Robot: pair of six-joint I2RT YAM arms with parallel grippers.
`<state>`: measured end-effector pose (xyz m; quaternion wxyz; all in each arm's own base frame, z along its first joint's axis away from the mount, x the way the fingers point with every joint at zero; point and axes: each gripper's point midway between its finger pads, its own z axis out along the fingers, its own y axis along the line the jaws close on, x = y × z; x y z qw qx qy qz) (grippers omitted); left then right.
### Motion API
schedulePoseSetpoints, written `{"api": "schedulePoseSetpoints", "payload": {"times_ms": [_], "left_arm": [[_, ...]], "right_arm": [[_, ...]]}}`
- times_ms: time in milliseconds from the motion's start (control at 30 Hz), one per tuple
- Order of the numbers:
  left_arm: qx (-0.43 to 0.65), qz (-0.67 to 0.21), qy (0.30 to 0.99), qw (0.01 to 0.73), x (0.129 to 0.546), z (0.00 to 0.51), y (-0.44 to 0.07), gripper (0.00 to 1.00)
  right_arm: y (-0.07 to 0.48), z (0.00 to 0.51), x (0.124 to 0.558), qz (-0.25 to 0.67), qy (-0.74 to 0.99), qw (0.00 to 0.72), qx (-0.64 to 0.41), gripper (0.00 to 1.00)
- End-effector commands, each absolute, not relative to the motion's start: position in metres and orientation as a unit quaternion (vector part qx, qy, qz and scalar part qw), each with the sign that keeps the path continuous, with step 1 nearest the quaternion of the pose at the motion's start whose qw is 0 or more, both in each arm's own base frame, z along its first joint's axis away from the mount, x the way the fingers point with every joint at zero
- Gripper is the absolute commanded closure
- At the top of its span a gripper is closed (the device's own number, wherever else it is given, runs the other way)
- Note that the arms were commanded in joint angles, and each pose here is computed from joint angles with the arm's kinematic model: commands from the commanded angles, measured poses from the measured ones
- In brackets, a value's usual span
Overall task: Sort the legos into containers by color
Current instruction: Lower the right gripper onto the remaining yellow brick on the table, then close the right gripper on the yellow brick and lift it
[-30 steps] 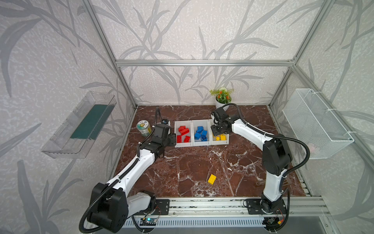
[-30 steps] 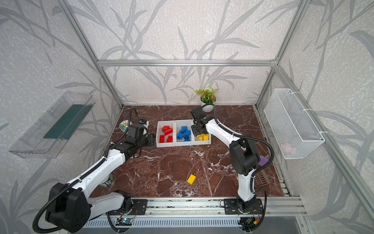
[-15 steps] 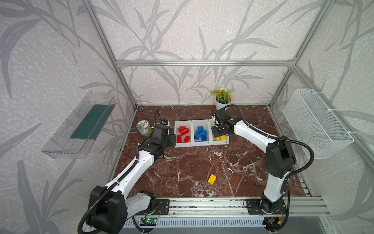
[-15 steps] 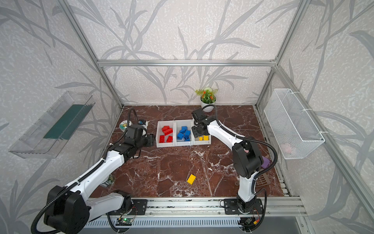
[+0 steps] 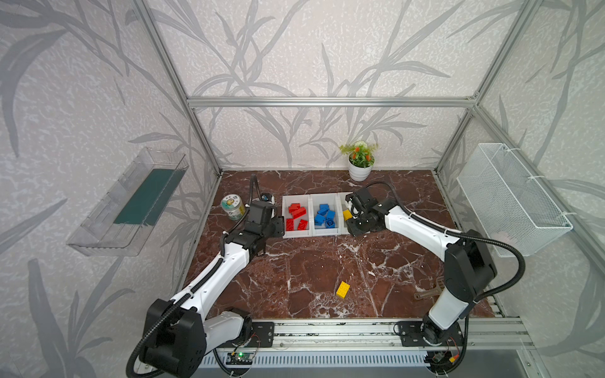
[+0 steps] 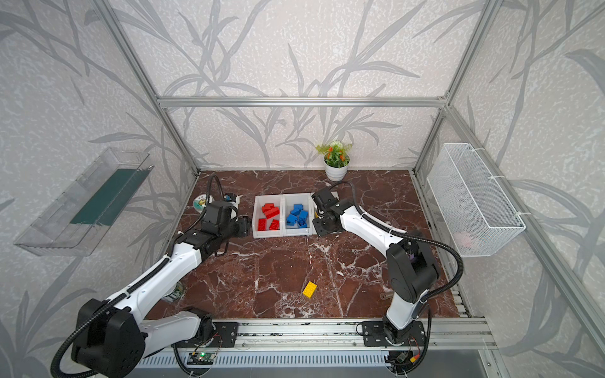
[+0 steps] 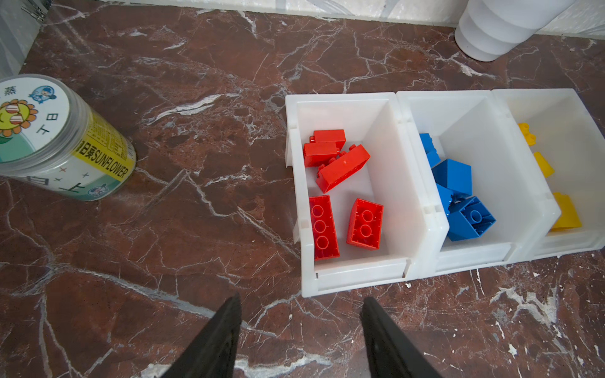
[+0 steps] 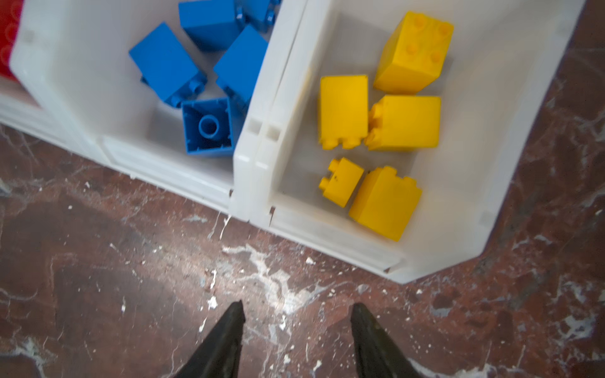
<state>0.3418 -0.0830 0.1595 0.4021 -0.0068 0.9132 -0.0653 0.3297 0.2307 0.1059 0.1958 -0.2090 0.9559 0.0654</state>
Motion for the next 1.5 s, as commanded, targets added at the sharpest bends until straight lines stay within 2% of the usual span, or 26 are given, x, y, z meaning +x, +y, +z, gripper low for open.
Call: {"api": "schedulePoseSetpoints", "payload": {"times_ms": [0,333,667,1200,1467], "left_arm": [[-0.014,-0.067,0.916,0.396,0.341,0.155,-0.082,0.39],[-0.017,-0.069,0.920,0.386,0.341,0.147,-0.083,0.38],[-0.021,-0.072,0.921,0.381,0.342,0.143,-0.084,0.38],[-0.020,-0.073,0.922,0.379,0.341,0.143,-0.084,0.38],[-0.020,-0.073,0.922,0.379,0.341,0.143,-0.085,0.39]], "right_arm": [[0.239,0.107,0.302,0.072,0.952,0.187,-0.232,0.45],[0.271,0.078,0.208,0.096,0.912,0.131,-0.377,0.42],[0.292,0.060,0.149,0.103,0.878,0.100,-0.457,0.39],[0.279,0.033,0.143,0.040,0.881,0.071,-0.466,0.38],[0.277,0.027,0.138,0.045,0.882,0.061,-0.465,0.38]]}}
